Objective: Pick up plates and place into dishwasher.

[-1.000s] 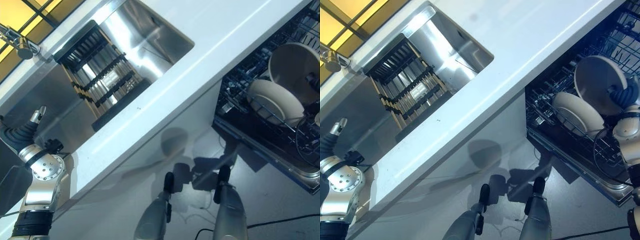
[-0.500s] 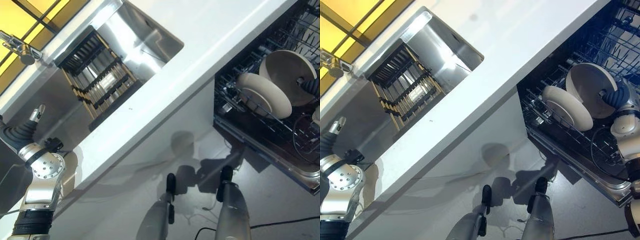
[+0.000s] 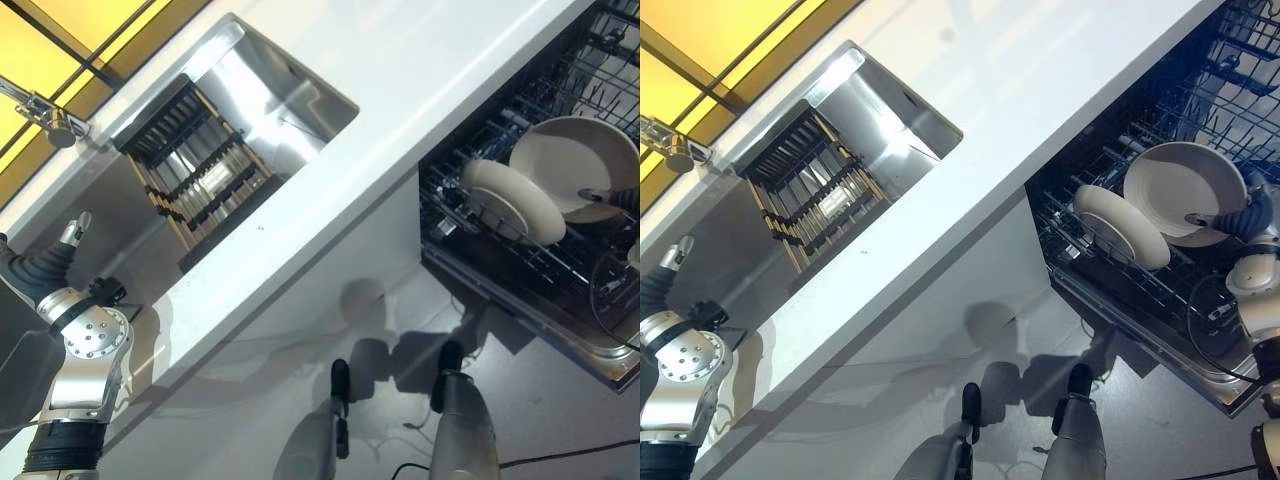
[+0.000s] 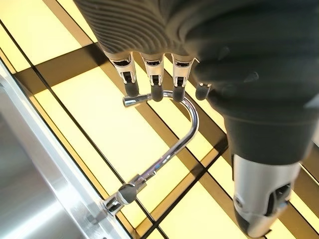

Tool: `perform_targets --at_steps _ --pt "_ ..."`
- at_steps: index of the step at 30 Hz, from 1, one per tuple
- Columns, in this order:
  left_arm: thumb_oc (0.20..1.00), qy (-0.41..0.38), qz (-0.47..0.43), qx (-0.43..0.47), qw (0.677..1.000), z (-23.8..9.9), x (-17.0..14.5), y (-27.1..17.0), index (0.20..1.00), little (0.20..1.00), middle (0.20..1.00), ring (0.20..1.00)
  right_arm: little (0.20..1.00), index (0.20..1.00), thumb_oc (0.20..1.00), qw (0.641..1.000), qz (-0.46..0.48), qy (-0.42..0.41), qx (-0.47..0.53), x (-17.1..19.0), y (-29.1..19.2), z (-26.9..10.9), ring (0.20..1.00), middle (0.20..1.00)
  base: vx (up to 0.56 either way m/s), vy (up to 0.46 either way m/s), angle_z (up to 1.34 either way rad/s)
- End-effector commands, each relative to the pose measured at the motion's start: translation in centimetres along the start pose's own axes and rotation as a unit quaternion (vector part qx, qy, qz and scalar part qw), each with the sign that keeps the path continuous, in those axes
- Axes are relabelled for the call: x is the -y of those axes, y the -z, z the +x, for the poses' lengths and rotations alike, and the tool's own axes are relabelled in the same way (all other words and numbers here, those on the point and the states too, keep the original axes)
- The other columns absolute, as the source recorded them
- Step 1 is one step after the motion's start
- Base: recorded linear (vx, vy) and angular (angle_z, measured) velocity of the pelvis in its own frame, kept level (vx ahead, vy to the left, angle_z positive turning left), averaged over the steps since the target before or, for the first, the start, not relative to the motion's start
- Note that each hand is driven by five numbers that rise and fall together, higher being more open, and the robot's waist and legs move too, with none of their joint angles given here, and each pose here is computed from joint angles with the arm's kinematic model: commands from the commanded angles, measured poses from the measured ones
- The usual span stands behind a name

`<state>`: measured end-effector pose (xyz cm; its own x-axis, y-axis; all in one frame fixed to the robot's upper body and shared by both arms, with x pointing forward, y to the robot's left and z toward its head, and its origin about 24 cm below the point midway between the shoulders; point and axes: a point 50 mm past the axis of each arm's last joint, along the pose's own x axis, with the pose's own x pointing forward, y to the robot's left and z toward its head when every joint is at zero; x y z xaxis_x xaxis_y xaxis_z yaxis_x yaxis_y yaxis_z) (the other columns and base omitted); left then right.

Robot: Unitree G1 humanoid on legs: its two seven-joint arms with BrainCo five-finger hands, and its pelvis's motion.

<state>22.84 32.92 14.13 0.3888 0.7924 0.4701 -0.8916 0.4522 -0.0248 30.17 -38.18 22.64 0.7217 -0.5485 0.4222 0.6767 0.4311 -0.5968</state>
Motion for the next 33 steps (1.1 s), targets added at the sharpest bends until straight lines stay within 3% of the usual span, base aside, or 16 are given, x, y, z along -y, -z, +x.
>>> perform_targets --at_steps 1,12,18,26,33 --pt "1.000 -0.019 0.004 0.004 1.000 0.4 -1.2 0.3 1.000 1.000 1.000 1.000 1.000 1.000 1.000 0.996 0.067 0.055 0.026 0.5 -1.6 -0.6 1.000 1.000 -0.01 0.008 -0.04" --pt "1.000 0.003 0.012 -0.007 1.000 -0.6 -0.8 1.1 1.000 1.000 1.000 1.000 1.000 1.000 1.000 0.983 0.151 0.099 -0.033 0.9 1.1 -2.4 1.000 1.000 -0.01 0.085 -0.14" --pt "1.000 0.018 0.022 -0.019 0.999 -1.6 -0.7 1.9 1.000 1.000 1.000 1.000 1.000 1.000 1.000 0.969 0.221 0.065 -0.090 -1.1 2.6 -3.3 1.000 1.000 0.04 0.063 -0.29" --pt "1.000 0.038 0.012 -0.019 0.999 -2.3 1.7 1.4 1.000 1.000 1.000 1.000 1.000 1.000 1.000 0.946 0.312 -0.014 -0.086 -3.3 0.6 -1.9 1.000 1.000 0.02 0.031 -0.11" --pt "1.000 0.035 0.007 -0.011 0.999 -2.2 2.9 0.7 1.000 1.000 1.000 1.000 1.000 1.000 1.000 0.919 0.386 -0.018 -0.081 -4.4 -0.7 -1.3 1.000 1.000 0.00 -0.021 -0.01"
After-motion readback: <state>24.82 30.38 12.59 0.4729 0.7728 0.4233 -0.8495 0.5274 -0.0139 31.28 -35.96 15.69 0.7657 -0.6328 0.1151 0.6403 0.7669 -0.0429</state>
